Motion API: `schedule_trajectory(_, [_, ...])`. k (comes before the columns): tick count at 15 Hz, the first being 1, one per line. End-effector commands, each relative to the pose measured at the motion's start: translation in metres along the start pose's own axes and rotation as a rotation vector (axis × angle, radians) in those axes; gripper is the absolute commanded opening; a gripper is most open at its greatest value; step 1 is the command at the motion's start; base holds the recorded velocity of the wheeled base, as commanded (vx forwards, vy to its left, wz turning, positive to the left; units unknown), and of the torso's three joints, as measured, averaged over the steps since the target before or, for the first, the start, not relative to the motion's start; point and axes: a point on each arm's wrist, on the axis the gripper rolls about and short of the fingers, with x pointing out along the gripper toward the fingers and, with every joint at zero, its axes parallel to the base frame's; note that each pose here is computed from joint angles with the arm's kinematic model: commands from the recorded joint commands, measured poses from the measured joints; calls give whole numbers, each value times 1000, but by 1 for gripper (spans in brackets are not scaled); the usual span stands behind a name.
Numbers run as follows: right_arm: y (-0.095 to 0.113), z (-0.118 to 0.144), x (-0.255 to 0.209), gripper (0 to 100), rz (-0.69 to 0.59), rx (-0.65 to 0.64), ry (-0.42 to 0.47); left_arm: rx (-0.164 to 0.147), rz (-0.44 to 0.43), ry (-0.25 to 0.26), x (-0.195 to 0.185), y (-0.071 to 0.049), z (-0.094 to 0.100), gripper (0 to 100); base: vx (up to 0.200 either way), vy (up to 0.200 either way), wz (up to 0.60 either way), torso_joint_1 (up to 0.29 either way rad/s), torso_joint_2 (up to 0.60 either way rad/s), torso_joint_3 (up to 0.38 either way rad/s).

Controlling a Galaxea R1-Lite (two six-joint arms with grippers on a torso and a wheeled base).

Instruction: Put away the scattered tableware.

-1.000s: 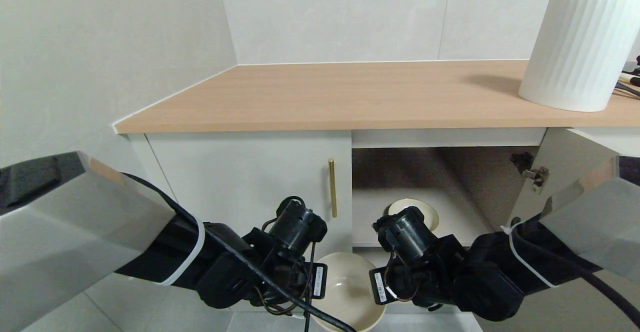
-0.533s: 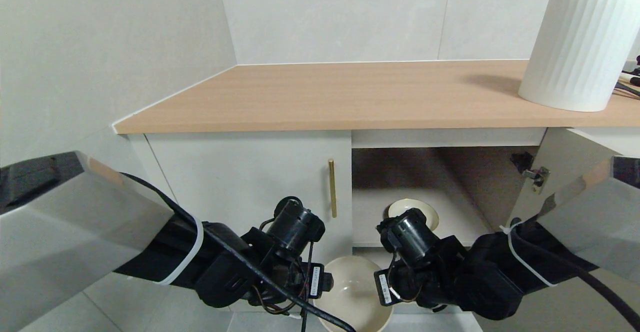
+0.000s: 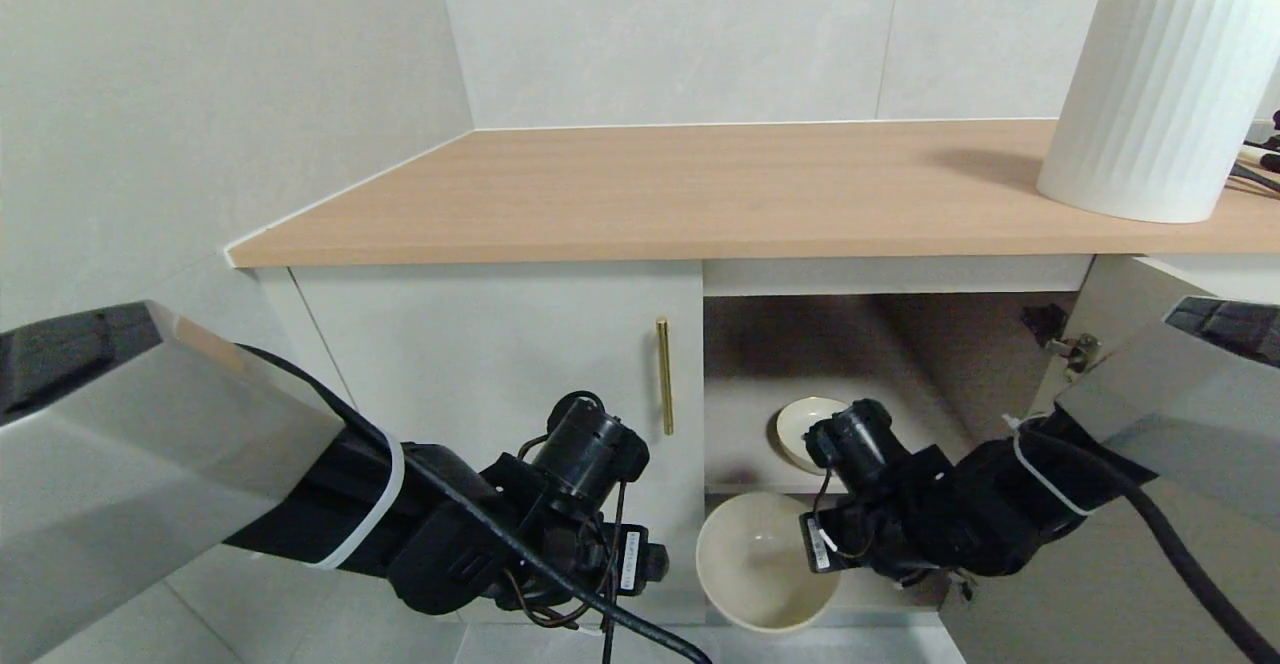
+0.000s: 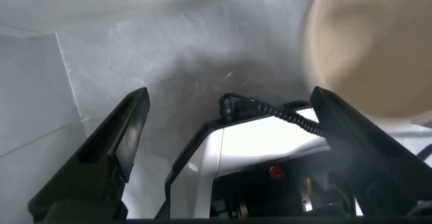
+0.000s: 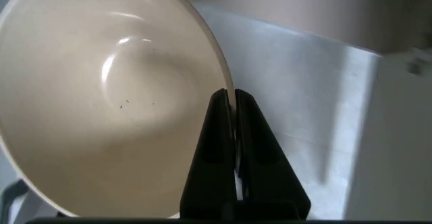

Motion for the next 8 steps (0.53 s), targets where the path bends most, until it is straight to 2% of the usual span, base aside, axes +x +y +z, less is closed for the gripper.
schedule_trajectory(1, [-29,24,3,0,-46,90,-53,-2,-4,-7,-2,0,1,100,0,0,0,0,0,0])
schedule_trajectory(3, [-43,39,0,0,-70,152,-107,-1,-7,-11,-4,0,1,100,0,0,0,0,0,0])
schedule_trajectory(8, [-53,63,-2,0,-49,338,-237,-2,-7,-12,-5,0,1,100,0,0,0,0,0,0])
